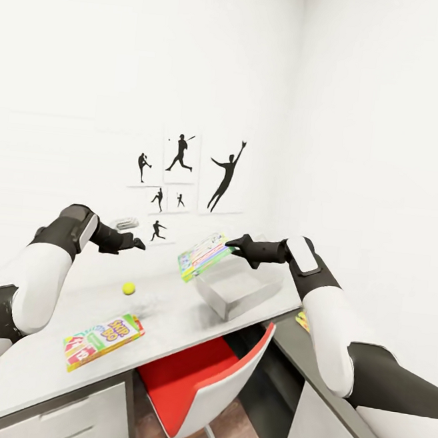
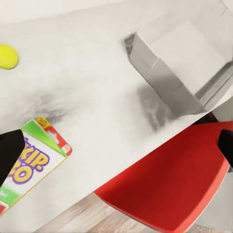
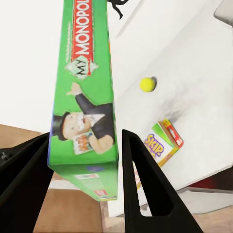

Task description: Put all the toys in the child's room - the three board games (two on the bed and one on the table), the two jigsaw puzzles on the table, and the tennis ball on the table - inside the toy box on the table in the child's room.

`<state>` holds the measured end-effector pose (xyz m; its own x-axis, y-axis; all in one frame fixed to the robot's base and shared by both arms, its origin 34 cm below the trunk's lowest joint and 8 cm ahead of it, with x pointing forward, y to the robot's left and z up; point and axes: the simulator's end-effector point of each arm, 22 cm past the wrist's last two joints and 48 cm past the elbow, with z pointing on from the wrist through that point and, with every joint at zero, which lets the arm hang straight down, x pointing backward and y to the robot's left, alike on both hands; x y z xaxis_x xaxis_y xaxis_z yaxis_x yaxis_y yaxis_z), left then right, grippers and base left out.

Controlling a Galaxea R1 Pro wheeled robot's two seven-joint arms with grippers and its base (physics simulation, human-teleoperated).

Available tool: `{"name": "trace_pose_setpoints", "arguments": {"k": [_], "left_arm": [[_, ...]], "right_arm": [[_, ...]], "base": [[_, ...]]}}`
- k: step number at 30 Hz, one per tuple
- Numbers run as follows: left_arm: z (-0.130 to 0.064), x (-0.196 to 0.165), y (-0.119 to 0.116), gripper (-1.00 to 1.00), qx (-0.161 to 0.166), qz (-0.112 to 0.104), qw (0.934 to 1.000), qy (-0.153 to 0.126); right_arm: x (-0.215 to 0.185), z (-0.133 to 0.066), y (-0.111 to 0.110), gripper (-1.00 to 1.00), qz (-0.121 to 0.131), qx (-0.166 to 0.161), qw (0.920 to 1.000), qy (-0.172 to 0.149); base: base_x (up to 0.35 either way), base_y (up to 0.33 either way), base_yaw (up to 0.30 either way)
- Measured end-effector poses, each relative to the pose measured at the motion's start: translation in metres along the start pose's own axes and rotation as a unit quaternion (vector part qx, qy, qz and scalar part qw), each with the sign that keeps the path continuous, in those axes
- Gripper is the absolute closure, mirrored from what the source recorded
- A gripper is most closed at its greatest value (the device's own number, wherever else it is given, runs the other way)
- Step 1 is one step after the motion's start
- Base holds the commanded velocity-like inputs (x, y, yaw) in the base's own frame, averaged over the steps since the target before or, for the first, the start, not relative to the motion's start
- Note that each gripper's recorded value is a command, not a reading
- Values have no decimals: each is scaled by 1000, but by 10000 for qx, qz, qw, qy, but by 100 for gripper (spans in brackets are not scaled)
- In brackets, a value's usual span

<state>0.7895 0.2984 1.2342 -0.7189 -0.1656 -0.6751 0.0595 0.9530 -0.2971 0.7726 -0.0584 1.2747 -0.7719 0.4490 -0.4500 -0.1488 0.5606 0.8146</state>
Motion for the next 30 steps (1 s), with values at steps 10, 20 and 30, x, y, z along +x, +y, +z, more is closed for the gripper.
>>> {"name": "trace_pose_setpoints", "arguments": {"k": [10, 20, 30], "left_arm": [[0, -1, 0, -100, -7, 1, 10000, -7], [6, 2, 1, -100, -3, -7, 10000, 28], [8, 3, 3, -100, -2, -17, 10000, 51]], "right_arm": [[-1, 0, -1, 100, 9, 3, 10000, -18], [0, 4, -6, 100, 34, 24, 10000, 10], [0, 6, -9, 100, 54, 35, 10000, 6]], "base": [[185, -237, 72], [197, -110, -49], [244, 109, 63]]}}
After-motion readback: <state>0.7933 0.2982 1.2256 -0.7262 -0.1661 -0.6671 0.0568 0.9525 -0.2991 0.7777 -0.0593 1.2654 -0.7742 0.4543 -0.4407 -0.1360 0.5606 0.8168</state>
